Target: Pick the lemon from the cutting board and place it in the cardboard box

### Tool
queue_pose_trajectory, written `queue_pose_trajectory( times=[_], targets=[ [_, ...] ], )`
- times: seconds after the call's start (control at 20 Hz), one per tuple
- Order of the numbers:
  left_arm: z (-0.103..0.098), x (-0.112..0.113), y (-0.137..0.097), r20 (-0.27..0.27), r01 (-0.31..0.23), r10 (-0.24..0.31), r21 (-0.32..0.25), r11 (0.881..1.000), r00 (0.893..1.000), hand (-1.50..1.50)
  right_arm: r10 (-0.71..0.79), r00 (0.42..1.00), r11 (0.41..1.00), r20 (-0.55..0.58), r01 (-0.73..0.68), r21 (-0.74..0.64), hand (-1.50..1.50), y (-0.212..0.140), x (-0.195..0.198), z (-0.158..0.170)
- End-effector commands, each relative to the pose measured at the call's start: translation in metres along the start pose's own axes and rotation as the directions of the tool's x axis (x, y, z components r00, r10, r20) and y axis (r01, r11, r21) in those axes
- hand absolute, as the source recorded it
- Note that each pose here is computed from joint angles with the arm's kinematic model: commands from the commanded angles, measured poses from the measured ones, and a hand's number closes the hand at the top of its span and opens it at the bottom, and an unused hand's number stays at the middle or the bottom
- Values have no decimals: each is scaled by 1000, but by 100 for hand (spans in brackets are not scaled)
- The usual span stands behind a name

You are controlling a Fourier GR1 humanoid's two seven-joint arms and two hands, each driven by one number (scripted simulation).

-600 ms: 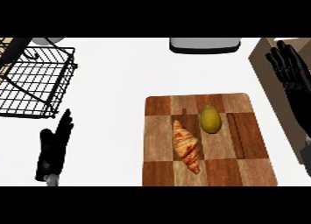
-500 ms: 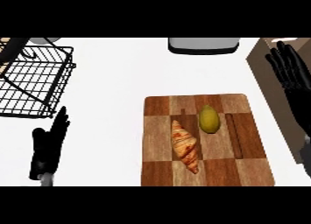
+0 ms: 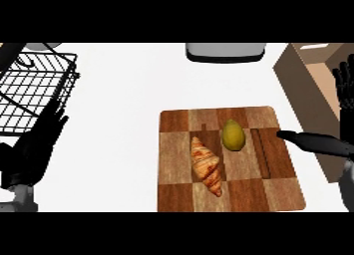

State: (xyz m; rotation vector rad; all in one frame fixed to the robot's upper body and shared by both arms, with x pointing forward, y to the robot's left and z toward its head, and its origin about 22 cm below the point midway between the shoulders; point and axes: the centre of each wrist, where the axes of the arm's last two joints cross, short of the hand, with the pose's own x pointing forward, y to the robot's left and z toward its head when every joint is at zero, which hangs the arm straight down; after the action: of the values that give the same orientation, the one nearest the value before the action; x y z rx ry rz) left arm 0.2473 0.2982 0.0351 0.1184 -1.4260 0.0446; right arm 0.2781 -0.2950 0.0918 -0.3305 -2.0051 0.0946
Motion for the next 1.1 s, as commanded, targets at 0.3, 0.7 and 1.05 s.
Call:
queue_pose_trajectory(
  times=[0.3,0.7,1.05],
  targets=[
    [8,6,21,0,-39,39,-35,999,999,0,339,938,903,66,-345,256,-150,3,44,24],
    [4,16,21,14,-21,22,-59,998,1000,0,759,651,553,0,-645,528,-150,6,90,4],
    [-8,17,33,5,-47,47,-75,996,999,0,830,553,450,-75,-583,676,-150,73,121,-23]
  ],
)
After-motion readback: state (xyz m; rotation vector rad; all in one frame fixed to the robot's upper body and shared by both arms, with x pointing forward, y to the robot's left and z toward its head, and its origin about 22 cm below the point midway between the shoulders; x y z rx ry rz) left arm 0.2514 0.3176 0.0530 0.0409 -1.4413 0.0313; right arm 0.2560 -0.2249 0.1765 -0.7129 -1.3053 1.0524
